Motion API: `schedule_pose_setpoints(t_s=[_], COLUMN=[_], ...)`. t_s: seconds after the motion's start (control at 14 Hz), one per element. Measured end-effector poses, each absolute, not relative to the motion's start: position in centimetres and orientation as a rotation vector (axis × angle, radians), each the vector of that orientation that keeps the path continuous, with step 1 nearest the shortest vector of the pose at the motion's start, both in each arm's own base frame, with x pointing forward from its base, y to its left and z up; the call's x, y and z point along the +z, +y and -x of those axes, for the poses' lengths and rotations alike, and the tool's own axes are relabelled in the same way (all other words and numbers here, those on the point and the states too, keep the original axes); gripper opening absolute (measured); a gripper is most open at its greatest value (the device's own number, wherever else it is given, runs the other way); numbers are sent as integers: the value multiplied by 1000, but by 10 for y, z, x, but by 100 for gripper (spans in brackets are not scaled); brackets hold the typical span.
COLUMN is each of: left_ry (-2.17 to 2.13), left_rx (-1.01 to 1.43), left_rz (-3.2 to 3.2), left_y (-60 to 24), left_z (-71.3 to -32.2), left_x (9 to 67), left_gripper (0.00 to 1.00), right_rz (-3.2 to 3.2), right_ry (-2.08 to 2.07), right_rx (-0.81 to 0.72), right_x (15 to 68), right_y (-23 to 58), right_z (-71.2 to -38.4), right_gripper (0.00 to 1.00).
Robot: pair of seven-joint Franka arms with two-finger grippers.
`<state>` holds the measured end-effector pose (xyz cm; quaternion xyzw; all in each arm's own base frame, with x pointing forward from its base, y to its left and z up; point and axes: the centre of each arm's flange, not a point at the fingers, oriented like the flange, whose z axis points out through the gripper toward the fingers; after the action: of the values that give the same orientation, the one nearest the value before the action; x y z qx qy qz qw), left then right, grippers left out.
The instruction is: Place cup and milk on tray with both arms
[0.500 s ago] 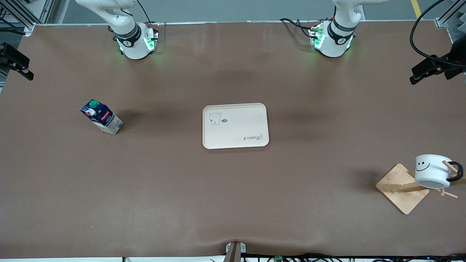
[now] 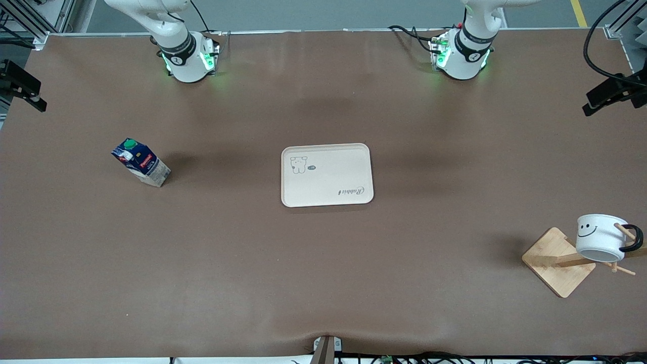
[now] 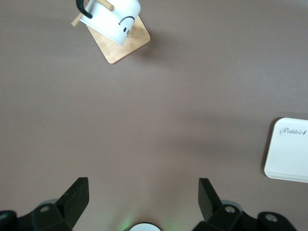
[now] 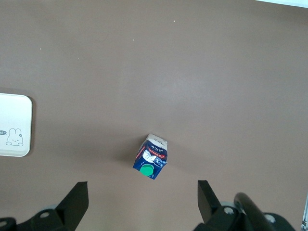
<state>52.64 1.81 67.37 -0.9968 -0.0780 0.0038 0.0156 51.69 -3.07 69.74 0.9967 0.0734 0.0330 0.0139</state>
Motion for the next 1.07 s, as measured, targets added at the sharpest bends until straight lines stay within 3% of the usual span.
schedule_pose_setpoints(t_s=[0.21, 0.43, 1.07], left_ry=[-316, -391, -544], left_rx=[-92, -227, -574], left_rz=[3094, 3080, 3100], left_y=[48, 82, 130], left_z=[-542, -552, -527], left_x=[654, 599, 473], left_gripper=[100, 100, 100], right_rz=[-3104, -3104, -3105], right_ry=[228, 227, 223], right_rx=[102, 102, 96], right_x=[697, 697, 695], right_y=[-31, -31, -33], right_z=[-517, -517, -518], right_gripper=[100, 100, 100])
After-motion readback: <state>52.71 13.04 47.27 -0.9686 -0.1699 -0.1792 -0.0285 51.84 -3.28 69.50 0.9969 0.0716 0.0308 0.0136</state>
